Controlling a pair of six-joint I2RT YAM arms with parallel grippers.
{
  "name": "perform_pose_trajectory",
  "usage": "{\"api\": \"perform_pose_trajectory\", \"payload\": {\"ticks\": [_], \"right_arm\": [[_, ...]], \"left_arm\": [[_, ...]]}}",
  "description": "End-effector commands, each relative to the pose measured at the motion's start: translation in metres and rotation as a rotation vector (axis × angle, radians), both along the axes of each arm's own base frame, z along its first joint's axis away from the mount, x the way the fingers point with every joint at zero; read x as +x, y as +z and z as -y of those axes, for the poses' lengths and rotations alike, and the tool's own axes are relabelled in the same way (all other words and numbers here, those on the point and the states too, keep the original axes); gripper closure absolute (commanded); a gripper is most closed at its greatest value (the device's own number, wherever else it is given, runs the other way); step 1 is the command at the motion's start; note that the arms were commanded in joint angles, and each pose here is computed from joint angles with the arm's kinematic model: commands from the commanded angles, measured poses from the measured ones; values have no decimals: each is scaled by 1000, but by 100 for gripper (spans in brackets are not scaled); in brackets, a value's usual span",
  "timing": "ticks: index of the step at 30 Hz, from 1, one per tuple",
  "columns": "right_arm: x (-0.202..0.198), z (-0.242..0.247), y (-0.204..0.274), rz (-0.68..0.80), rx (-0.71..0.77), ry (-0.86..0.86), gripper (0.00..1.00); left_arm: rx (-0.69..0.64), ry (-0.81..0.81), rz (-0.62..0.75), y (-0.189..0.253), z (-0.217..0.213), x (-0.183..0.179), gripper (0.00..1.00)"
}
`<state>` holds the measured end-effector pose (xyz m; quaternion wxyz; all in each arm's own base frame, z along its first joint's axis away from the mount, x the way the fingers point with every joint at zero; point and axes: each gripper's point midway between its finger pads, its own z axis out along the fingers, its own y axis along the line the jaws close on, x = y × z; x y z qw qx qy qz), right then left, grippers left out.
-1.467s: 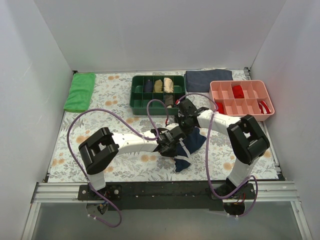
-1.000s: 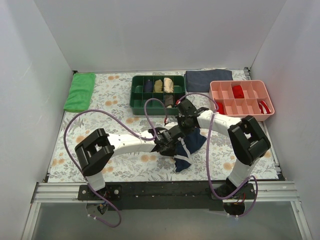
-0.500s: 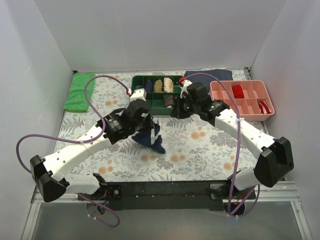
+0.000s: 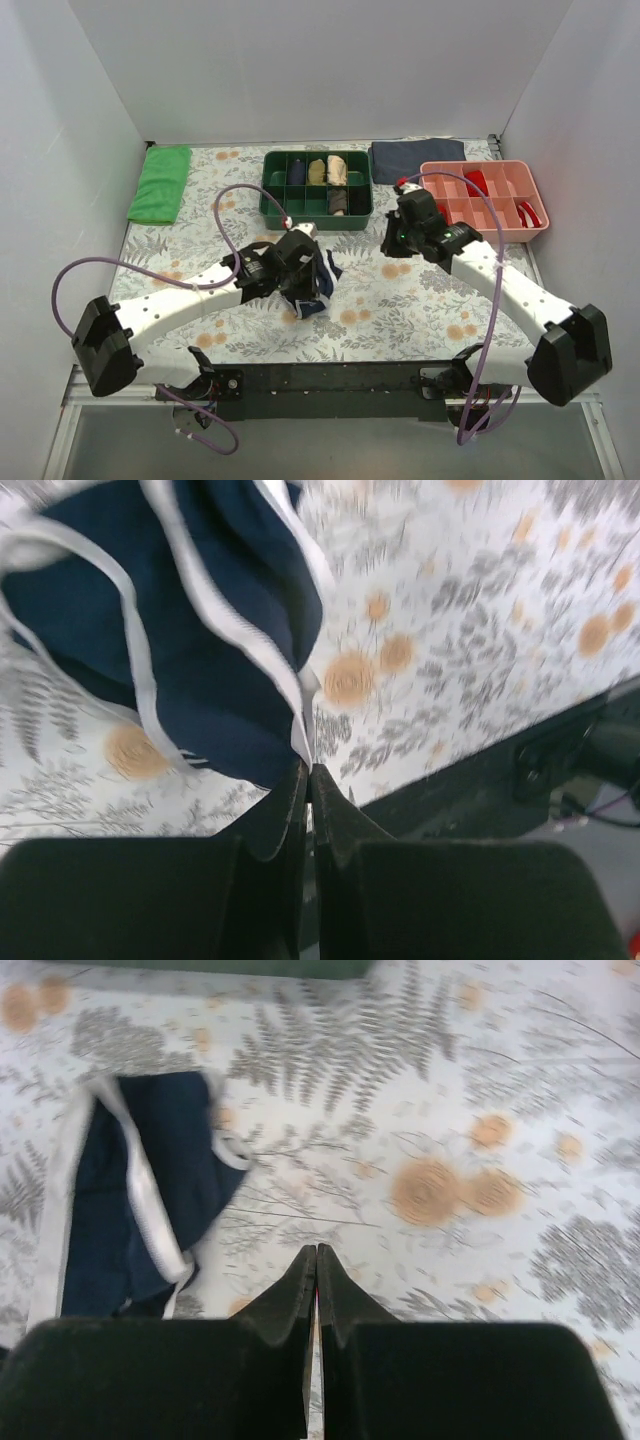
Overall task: Roll the underwear
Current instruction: Flatten out the underwear at the center of the board.
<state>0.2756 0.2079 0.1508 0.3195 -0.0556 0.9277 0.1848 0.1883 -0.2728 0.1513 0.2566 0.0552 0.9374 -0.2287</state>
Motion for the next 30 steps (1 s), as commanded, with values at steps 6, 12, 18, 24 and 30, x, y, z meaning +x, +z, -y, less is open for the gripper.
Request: {"api": "perform_pose_trajectory", "payload": {"ticks": [6, 12, 18, 24, 30], "right_arm": [[-35, 72, -7, 10, -10, -218, 89], [-64, 90, -30, -23, 21, -293, 72], [-77, 81, -45, -51, 103, -275, 72], [-84, 51, -54, -107, 195, -130, 72], [-83, 32, -58, -107, 218, -9, 72]], "left_arm": [[-96, -232, -77, -9, 108, -35, 100], [-57, -249, -58, -14, 128, -25, 38], [25, -81, 99, 16, 78, 5, 2], [75, 65, 100, 5, 1, 25, 2], [91, 162, 32, -30, -46, 25, 10]]}}
